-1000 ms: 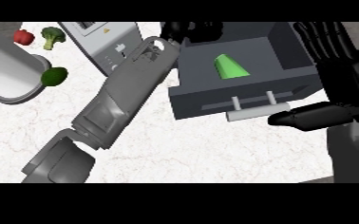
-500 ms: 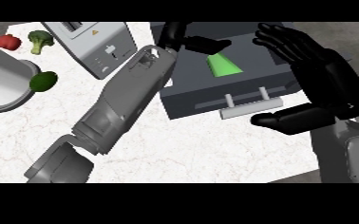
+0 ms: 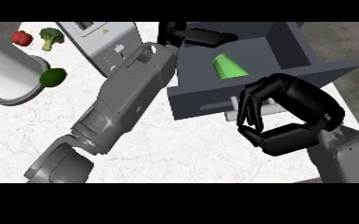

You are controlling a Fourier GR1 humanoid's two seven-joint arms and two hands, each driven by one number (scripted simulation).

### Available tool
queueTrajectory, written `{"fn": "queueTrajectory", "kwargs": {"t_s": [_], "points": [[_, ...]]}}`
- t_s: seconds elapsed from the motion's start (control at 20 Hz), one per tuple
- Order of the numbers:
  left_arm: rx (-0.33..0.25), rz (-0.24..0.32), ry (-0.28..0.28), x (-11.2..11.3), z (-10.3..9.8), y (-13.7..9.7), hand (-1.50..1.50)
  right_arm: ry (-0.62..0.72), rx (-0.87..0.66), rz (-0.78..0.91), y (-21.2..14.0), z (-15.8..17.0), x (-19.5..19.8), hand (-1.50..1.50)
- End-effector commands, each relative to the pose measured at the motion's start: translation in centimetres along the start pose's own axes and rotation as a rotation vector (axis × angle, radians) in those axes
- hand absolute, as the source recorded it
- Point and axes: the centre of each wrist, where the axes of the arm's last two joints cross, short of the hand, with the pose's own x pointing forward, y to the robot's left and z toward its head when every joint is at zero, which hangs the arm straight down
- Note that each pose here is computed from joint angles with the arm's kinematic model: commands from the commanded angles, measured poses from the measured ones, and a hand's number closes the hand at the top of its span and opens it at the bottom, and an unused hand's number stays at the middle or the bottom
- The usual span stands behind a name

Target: Pick up the cup, place it into the drawer and close the drawer

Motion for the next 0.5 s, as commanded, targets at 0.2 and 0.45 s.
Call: {"fn": "queueTrajectory", "kwargs": {"t_s": [0.2, 0.45], "points": [[0.068, 0.035, -0.015, -0.5, 0.2, 0.3, -1.5, 0.246, 0.048, 0.346, 0.8, 0.9, 0.0, -1.5], [0.082, 0.1, -0.038, -1.2, 0.8, 0.9, -1.5, 0.404, 0.004, 0.38, 3.0, 1.8, -5.6, -1.5]]}}
